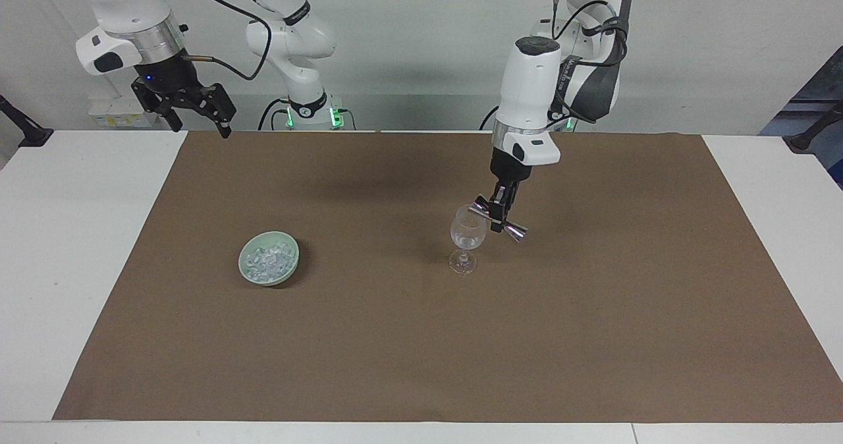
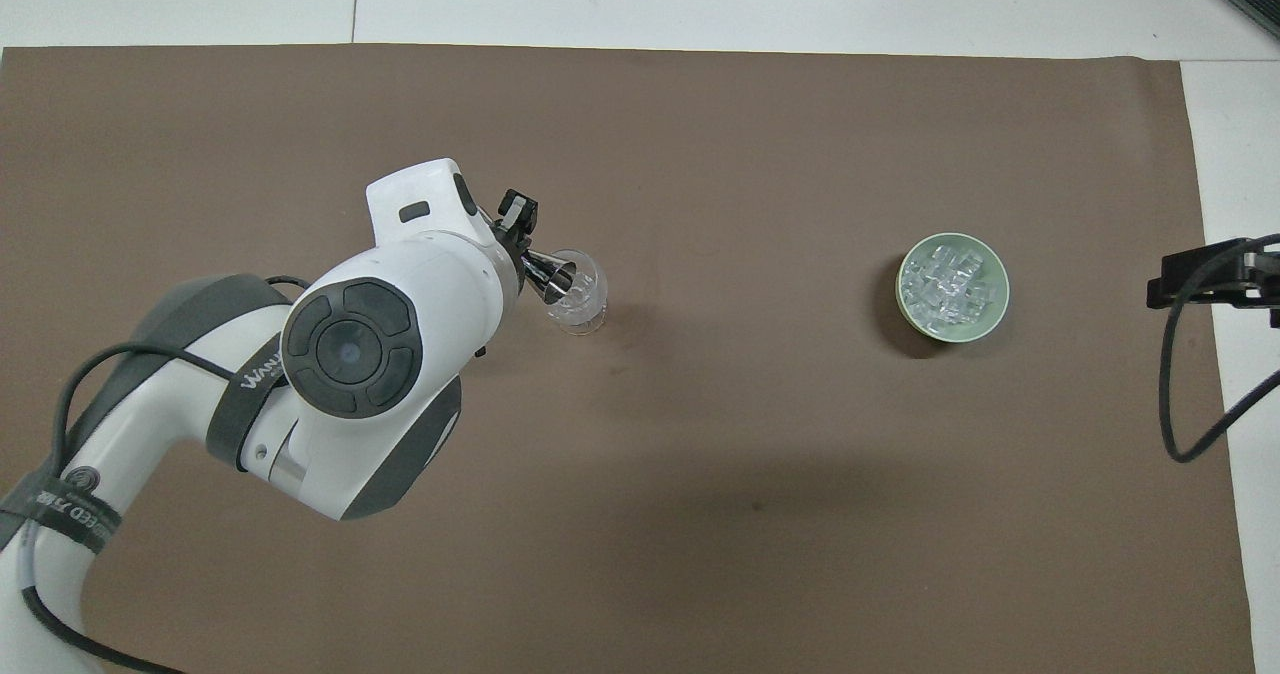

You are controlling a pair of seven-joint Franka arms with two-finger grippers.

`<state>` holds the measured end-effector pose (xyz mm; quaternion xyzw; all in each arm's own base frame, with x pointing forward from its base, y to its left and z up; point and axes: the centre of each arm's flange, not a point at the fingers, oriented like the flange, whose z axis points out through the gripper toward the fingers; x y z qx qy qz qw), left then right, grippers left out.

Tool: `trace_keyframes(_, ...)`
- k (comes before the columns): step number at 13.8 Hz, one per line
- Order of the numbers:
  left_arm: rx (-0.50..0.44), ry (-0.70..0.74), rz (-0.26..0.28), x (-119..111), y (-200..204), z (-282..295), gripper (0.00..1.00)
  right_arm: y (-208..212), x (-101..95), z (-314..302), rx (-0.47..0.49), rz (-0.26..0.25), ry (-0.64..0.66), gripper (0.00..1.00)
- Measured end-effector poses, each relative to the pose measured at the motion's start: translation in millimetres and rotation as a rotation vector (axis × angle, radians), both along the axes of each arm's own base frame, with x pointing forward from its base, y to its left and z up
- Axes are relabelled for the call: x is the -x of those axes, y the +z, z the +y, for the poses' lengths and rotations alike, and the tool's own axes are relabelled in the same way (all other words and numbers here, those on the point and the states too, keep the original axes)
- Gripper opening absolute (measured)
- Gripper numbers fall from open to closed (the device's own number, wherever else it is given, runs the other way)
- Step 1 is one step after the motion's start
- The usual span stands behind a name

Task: Pour wine and add ice with both arms
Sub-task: 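Hold the metal cup tilted over the clear cup with the left gripper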

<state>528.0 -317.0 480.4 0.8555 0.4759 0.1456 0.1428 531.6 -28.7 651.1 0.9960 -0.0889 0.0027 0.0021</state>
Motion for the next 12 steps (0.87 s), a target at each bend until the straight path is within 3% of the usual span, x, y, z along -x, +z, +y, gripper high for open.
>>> trace_keyframes(12,-0.057,-0.054,-0.051,4.0,1.1,-8.7,0.22,0.0,0.0,0.8,0.000,0.000,0.002,1.00)
